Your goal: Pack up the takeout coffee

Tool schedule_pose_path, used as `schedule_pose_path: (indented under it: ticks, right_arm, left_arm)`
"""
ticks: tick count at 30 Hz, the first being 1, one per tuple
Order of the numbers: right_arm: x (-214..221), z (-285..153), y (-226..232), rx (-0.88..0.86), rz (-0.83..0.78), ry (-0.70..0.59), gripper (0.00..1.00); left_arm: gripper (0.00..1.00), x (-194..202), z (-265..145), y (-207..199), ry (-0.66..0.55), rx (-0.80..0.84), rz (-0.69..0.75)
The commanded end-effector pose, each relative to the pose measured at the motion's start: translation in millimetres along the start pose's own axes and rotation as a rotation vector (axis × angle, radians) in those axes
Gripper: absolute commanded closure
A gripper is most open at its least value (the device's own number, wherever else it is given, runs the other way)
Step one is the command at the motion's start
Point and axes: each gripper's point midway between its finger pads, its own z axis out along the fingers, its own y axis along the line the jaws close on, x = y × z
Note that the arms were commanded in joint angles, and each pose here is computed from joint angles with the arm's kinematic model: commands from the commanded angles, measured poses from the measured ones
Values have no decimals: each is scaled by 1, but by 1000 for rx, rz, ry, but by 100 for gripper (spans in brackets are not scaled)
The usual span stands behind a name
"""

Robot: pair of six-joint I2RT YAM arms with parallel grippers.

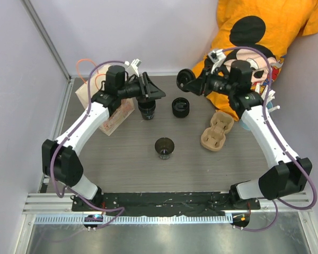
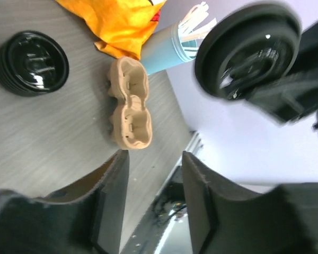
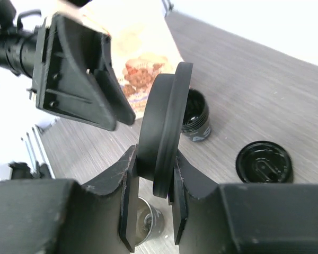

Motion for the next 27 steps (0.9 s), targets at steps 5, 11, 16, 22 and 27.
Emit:
schedule_pose_path:
  ticks: [5,11,16,22,27]
  right_arm:
    - [-27,-34,57,-270,113,-5,91]
    - [-20,-36,81,-481,255,57,91]
    - [-11,-40,93,-580,292,72,90]
    - [9,-44,101,-610,302,126,90]
    - [17,-48,113,-641,282,145,89]
  left_arm:
    - [32,-12,-38,-60,-79,194,510]
    - [21,4,-52,-85,-45,358,687]
    - [16,9,-54,-92,-32,443,726]
    - [13,13,-56,-104,-4,558,733]
    - [12,16,-49,-105,39,624,650]
